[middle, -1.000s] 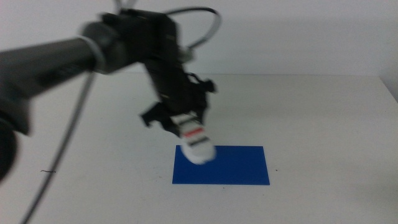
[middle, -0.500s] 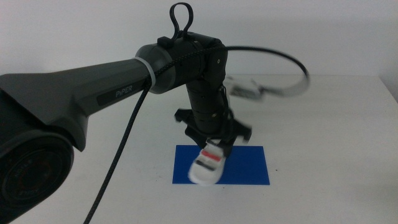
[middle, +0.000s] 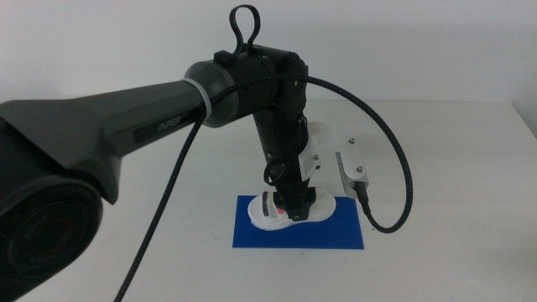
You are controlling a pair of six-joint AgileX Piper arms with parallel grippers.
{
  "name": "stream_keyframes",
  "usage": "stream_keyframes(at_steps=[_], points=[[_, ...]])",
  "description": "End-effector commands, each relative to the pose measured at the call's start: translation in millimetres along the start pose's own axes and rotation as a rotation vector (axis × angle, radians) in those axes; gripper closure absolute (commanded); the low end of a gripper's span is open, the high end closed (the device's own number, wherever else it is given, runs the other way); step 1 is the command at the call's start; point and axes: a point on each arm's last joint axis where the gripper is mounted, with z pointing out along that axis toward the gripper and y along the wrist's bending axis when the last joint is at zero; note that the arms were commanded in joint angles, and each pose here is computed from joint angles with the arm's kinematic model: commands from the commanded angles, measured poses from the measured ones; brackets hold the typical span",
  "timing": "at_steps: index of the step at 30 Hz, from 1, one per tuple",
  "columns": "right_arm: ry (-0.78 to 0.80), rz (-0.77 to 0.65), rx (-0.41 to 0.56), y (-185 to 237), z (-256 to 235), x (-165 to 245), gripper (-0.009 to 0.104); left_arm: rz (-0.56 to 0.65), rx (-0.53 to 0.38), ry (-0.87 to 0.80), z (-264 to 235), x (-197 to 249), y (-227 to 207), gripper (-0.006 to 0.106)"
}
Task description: Use one arm to grab the shoe from the table and place it on the mat.
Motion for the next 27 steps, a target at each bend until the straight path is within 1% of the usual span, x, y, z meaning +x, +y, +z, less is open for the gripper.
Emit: stream_keyframes(at_steps=[1, 6, 8, 10, 11, 13, 18, 20, 21, 23, 25, 27], points=[[-0.008, -0.009, -0.003, 0.0, -0.2, 0.0, 0.016, 0.016, 0.004, -0.016, 3.5, -2.4, 1.5, 0.100], [-0.008, -0.009, -0.003, 0.0, -0.2, 0.0, 0.016, 0.016, 0.004, -0.004, 14.8, -1.4, 4.4, 0.099], [-0.008, -0.009, -0.003, 0.0, -0.2, 0.0, 0.016, 0.016, 0.006, -0.004, 15.9, -1.4, 4.5, 0.096], [-0.008, -0.009, -0.003, 0.0, -0.2, 0.0, 0.016, 0.017, 0.012, -0.012, 16.1, -2.2, 4.0, 0.089], [-0.008, -0.009, -0.003, 0.0, -0.2, 0.0, 0.016, 0.022, 0.008, -0.018, 16.1, -2.7, 4.4, 0.079], [-0.008, -0.009, -0.003, 0.0, -0.2, 0.0, 0.016, 0.035, 0.007, -0.017, 16.9, -2.5, 4.7, 0.065], [-0.008, -0.009, -0.003, 0.0, -0.2, 0.0, 0.016, 0.032, 0.006, -0.029, 16.9, -3.7, 4.7, 0.023], [-0.008, -0.009, -0.003, 0.0, -0.2, 0.0, 0.016, 0.029, 0.003, -0.038, 16.8, -4.5, 4.9, 0.008], [-0.008, -0.009, -0.003, 0.0, -0.2, 0.0, 0.016, 0.029, 0.003, -0.038, 16.8, -4.5, 5.0, 0.006], [-0.008, -0.009, -0.003, 0.0, -0.2, 0.0, 0.016, 0.022, 0.013, -0.033, 12.9, -4.4, 3.6, 0.007], [-0.008, -0.009, -0.003, 0.0, -0.2, 0.0, 0.016, -0.011, 0.012, -0.038, -3.1, -5.1, 3.9, 0.007], [-0.008, -0.009, -0.003, 0.0, -0.2, 0.0, 0.016, -0.034, 0.003, -0.057, -34.2, -2.2, 4.4, 0.007]])
